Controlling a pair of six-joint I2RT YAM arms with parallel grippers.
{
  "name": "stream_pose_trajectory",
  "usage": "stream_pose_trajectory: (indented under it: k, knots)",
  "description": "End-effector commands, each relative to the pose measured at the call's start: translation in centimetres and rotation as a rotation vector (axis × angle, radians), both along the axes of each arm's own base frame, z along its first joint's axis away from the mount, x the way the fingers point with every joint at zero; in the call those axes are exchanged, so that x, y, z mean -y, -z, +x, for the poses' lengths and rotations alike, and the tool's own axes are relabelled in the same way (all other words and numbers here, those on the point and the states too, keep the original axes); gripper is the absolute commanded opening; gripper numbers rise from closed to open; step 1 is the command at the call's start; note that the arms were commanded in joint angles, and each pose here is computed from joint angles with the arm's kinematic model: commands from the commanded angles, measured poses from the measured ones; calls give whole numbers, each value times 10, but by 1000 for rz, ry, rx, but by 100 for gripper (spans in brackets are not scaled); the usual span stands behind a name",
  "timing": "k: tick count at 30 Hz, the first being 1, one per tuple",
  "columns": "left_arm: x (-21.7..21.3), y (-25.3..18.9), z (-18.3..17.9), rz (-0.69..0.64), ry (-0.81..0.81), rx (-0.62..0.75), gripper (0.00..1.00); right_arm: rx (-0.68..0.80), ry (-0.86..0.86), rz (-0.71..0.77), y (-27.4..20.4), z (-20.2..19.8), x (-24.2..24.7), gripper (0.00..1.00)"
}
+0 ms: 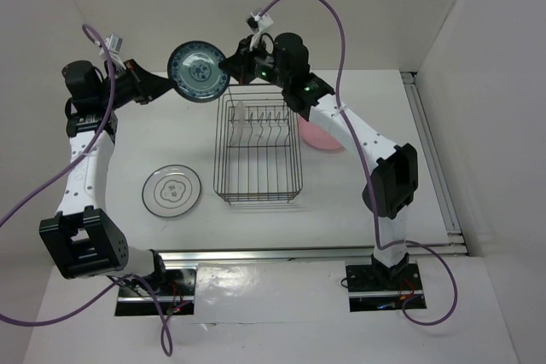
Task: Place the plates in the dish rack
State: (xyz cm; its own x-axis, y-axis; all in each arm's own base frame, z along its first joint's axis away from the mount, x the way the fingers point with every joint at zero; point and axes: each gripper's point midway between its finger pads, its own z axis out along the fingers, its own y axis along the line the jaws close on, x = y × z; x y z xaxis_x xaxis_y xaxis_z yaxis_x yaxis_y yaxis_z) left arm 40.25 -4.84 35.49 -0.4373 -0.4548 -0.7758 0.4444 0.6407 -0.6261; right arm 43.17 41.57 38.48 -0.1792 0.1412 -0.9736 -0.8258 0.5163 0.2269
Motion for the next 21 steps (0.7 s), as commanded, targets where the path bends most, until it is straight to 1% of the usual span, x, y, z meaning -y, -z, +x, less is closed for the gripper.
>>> stream_pose_trajectory:
  k: [1, 3, 4, 5, 7, 8, 9, 10, 12, 13, 16, 21]
  knots:
    - [3, -20, -2, 18, 27, 84, 0, 53, 10, 32, -28, -2, 0, 0]
    - [3, -20, -2, 18, 27, 84, 1, 43, 54, 27, -27, 3, 5, 0]
    - [1, -16, 0, 17, 14, 75, 7, 35, 66, 20, -22, 5, 6, 0]
    - [1, -19, -1, 20, 1, 83, 25, 32, 75, 31, -25, 2, 10, 0]
    - [1, -19, -1, 20, 1, 83, 42, 16, 111, 34, -23, 4, 16, 0]
    - [1, -14, -1, 17, 1, 71, 73, 10, 127, 30, -21, 2, 20, 0]
    - [1, -16, 0, 11, 1, 75, 94, 2, 163, 36, -21, 7, 24, 0]
    - [1, -18, 0, 13, 1, 84, 100, 0, 180, 37, -22, 4, 25, 0]
    - [1, -14, 0, -5, 0, 62, 100, -19, 238, 22, -16, 9, 34, 0]
    - [1, -16, 0, -2, 0, 73, 100, -20, 318, 23, -16, 17, 45, 0]
    - [0, -12, 4, -18, -12, 49, 100, -32, 473, 15, -13, 30, 70, 0]
    - [-9, -3, 10, -15, -82, 9, 100, -40, 631, 7, -13, 30, 109, 0]
